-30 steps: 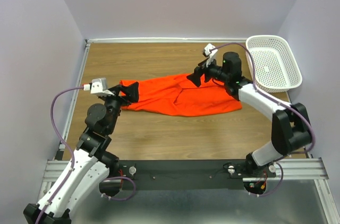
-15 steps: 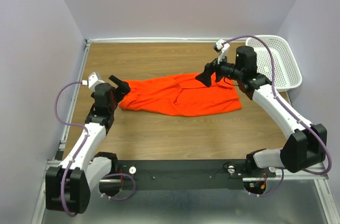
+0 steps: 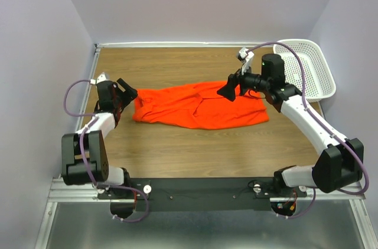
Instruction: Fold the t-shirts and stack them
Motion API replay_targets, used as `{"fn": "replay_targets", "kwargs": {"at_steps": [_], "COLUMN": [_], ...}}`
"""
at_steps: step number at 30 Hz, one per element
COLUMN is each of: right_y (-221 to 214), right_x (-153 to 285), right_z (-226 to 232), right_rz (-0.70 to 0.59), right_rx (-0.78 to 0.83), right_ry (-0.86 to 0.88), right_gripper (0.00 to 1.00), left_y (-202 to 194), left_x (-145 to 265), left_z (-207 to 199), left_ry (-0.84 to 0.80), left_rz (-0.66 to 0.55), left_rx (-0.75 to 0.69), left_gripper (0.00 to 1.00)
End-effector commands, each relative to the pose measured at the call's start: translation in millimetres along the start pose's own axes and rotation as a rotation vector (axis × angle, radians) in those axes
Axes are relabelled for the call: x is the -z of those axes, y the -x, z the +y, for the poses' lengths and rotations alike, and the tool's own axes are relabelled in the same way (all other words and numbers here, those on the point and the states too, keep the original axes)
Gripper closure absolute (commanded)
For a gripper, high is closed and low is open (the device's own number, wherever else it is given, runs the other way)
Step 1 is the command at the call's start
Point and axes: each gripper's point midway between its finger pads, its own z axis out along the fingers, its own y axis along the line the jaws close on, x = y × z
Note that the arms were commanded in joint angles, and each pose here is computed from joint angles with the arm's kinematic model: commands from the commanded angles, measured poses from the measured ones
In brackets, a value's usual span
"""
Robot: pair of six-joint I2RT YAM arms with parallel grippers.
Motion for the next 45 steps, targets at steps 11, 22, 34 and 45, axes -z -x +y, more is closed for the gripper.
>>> {"fn": "replay_targets", "kwargs": {"at_steps": [11,22,34,45], "right_y": [-10.9,-7.5,4.2,11.0], "right_x": [9.9,16.5,31.5,40.8], "right_z": [9.5,11.7,13.0,13.3], "right_rz": [0.015,-0.001,-0.041,-0.065], "right_rx": [-0.016,-0.001,-0.003,0.000], "right_ry": [0.055,0.070,0.079,0.080], "right_gripper": [0.03,0.03,0.03,0.03], "left_y": [-32.0,-27.3,-20.9,-27.1], "left_x": [-49.6,-77.5,-91.0,-101.1], "left_z": [2.2,5.2,3.1,1.7], "left_ry": [-0.078,-0.034,-0.021,-0.043], "left_rz": [0.188,0.249,0.306,0.333], "left_rx": [-0.113,-0.157,-0.206,-0.201], "left_gripper": [0.31,0.47,0.71,0.87]}}
